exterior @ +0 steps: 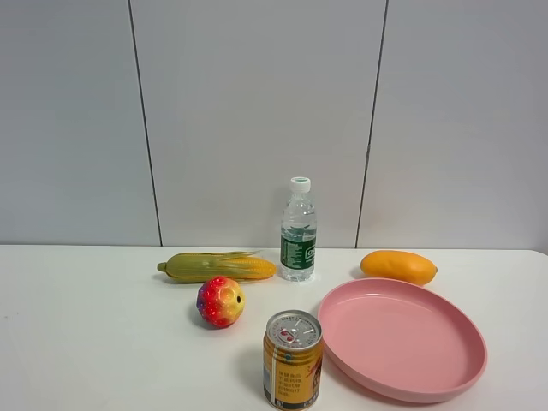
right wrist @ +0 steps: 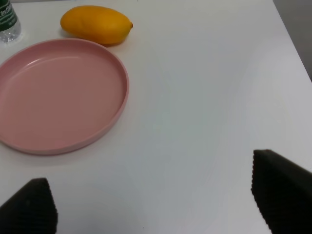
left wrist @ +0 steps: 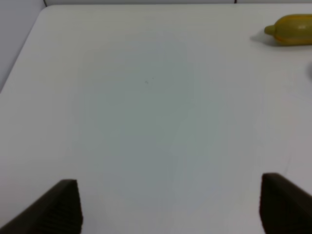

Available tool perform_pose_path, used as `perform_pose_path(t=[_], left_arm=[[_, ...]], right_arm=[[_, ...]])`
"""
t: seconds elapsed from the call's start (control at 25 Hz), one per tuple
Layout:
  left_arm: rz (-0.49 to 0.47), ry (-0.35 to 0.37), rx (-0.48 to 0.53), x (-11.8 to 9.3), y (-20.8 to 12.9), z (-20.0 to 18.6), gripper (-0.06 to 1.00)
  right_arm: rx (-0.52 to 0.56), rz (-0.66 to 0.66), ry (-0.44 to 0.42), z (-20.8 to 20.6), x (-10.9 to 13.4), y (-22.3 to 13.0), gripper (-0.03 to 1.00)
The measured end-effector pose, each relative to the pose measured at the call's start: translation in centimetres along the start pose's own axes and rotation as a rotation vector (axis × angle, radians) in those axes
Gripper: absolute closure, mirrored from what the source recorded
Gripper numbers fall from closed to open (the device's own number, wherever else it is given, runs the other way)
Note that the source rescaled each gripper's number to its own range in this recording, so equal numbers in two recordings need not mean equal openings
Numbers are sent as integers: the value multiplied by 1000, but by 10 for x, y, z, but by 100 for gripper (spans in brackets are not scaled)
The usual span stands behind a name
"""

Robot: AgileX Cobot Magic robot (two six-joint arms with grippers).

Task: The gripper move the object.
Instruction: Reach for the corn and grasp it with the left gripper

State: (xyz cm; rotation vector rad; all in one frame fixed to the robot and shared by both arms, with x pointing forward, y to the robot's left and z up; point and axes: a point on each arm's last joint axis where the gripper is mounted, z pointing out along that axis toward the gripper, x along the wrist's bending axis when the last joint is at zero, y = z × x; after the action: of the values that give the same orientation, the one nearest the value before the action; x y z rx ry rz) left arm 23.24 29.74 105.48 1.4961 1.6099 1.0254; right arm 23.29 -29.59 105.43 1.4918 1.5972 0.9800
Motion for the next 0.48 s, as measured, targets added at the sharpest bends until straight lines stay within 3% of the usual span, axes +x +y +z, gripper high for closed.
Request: perform_pose_path(t=[0.32, 0.48], left_arm=[[7, -1, -1, 0, 0, 0, 26], [54, -72, -28, -6, 19, -10, 26]], right_arm=[[0, 0, 0, 0, 0, 0, -3], [0, 0, 0, 0, 0, 0, -3]])
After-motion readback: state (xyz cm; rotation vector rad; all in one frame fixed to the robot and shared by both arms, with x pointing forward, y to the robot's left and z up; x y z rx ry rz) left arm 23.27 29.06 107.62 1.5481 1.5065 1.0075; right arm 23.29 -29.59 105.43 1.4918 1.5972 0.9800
